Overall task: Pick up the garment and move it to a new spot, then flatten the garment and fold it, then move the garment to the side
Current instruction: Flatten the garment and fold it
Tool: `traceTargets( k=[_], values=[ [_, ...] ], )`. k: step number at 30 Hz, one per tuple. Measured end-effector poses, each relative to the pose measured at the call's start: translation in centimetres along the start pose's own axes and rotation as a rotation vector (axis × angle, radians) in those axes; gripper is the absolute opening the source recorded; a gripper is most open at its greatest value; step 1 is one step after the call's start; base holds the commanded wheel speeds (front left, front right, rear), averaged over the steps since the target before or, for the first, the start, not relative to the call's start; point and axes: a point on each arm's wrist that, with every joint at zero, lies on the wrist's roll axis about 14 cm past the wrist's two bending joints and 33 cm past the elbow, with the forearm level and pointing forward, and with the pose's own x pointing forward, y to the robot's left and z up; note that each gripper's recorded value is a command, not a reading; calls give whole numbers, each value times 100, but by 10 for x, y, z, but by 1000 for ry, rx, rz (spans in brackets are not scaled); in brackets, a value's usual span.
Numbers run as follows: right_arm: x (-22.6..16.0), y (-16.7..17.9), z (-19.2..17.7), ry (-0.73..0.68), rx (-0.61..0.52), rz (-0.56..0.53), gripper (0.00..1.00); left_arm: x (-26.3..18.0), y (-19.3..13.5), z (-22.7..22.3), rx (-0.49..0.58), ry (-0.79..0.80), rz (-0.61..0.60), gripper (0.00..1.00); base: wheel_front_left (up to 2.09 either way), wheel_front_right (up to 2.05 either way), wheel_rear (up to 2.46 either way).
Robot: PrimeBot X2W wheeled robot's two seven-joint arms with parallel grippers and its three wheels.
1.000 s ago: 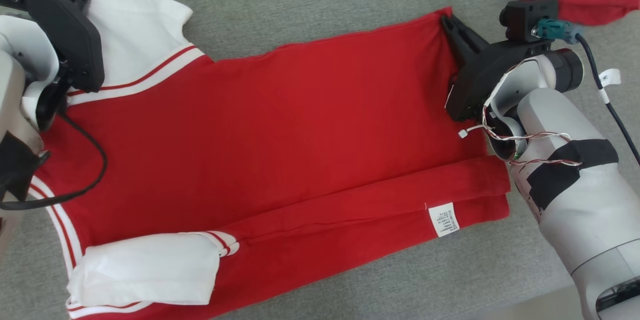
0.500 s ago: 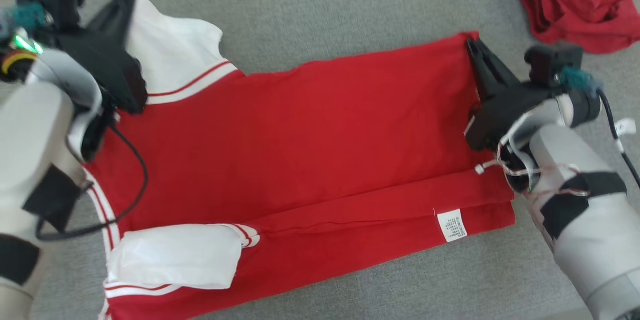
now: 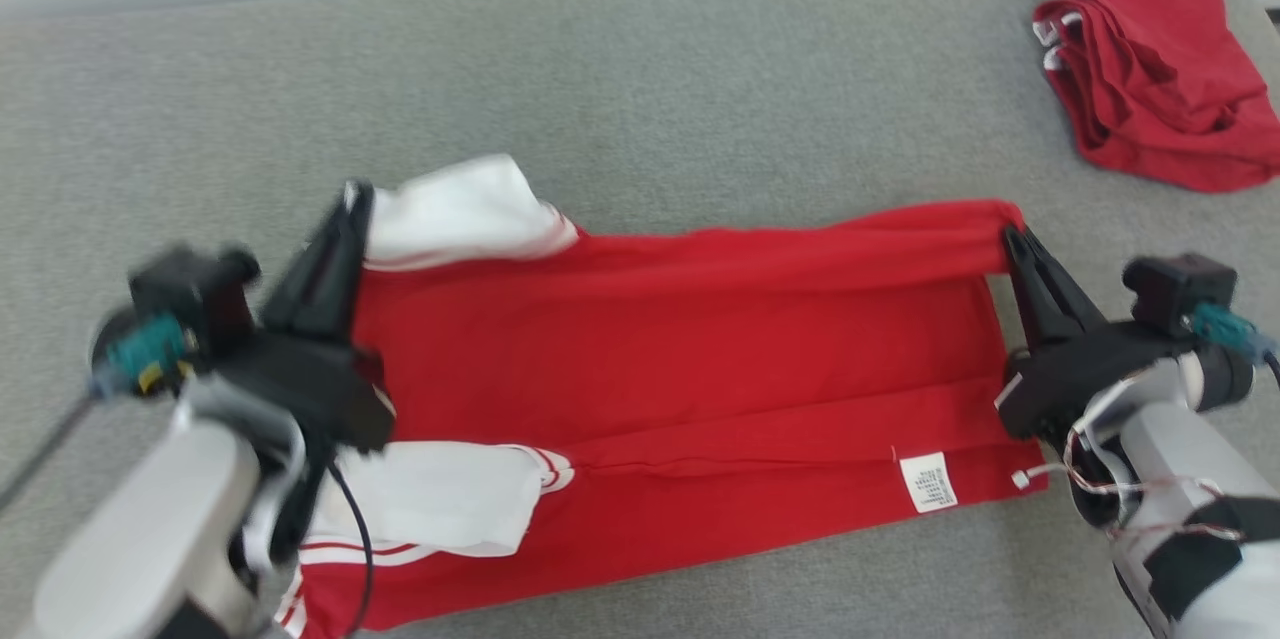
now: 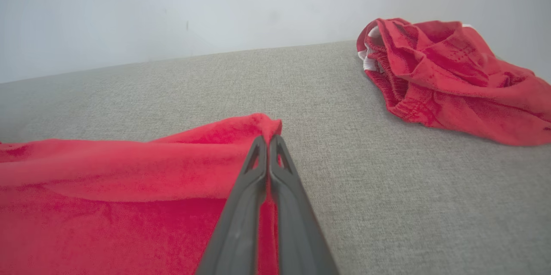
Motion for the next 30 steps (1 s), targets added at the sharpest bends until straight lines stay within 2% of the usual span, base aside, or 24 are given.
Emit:
traceTargets(
  k=[9, 21, 22, 23, 24, 25, 30],
  values=[
    [-21, 8, -6, -28, 67, 8, 0, -63, -13, -10, -76, -11, 84, 0, 0, 0, 0],
    [-49, 1, -21, -17, 115, -32, 0, -109, -21, -41, -207, 42, 189, 0, 0, 0, 0],
    [-51, 0, -22, -13, 117, -35, 14, -113, -23, -45, -216, 50, 192, 0, 0, 0, 0],
    [-53, 0, -23, -10, 120, -37, 72, -116, -24, -49, -217, 62, 198, 19, 0, 0, 0],
    [-54, 2, -24, -4, 122, -35, 100, -119, -23, -52, -199, 72, 200, 78, 0, 0, 0],
    [-56, 3, -25, 1, 124, -33, 100, -120, -22, -52, -179, 71, 205, 100, 0, 0, 0],
    [-57, 9, -12, -39, 121, -15, 100, -117, -12, -30, -152, -14, 246, 100, 0, 0, 0]
  ],
)
